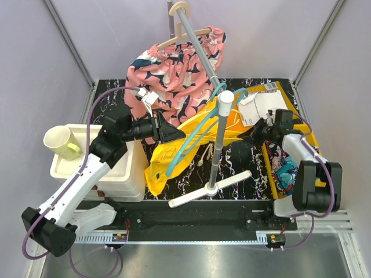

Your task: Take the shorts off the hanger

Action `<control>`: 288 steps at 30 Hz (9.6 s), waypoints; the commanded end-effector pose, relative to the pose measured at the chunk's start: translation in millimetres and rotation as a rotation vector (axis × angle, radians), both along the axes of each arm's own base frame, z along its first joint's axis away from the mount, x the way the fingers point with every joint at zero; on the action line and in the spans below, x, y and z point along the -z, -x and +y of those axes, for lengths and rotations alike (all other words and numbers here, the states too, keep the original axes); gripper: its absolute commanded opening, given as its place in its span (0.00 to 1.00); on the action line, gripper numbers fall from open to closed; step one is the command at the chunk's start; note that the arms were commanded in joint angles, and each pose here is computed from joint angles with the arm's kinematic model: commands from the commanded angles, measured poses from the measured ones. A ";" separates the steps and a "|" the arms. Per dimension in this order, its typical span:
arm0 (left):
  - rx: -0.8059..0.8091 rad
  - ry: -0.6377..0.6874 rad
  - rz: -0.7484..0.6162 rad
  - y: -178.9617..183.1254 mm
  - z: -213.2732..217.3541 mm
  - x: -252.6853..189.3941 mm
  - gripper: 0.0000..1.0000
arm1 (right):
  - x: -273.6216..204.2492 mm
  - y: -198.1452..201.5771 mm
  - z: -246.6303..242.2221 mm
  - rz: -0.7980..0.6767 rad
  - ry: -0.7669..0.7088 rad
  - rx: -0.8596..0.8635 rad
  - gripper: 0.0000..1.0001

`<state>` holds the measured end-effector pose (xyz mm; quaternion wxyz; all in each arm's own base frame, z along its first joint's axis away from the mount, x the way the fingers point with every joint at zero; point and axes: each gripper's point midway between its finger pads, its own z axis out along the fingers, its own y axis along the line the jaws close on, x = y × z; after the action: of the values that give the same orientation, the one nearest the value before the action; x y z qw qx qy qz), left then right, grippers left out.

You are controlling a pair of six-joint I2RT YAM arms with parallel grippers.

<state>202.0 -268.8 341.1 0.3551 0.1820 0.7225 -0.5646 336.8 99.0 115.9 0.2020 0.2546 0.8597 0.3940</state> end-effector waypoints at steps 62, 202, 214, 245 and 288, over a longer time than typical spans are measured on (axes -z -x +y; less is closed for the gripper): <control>0.175 0.055 -0.176 27.4 -32.9 -34.8 0.00 | -172.7 -12.3 43.3 -0.058 -0.639 0.411 0.32; -0.397 -0.222 -0.159 11.5 68.2 0.5 0.89 | -165.8 97.7 -13.7 -0.257 0.291 0.158 1.00; -0.382 -0.220 -0.117 15.9 66.0 10.9 0.89 | -54.9 49.1 10.9 -0.171 0.211 0.043 1.00; -0.364 -0.211 -0.096 21.8 65.3 15.6 0.89 | 78.8 10.2 53.5 -0.033 0.296 -0.223 0.33; -0.449 -0.168 -0.115 29.1 84.8 -10.5 0.89 | -501.1 67.9 -116.1 -0.952 0.462 0.672 0.00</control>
<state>174.7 -189.9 327.8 0.4703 0.0881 0.7866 -0.3902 279.5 9.7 591.0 0.6850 0.2283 0.6468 0.2455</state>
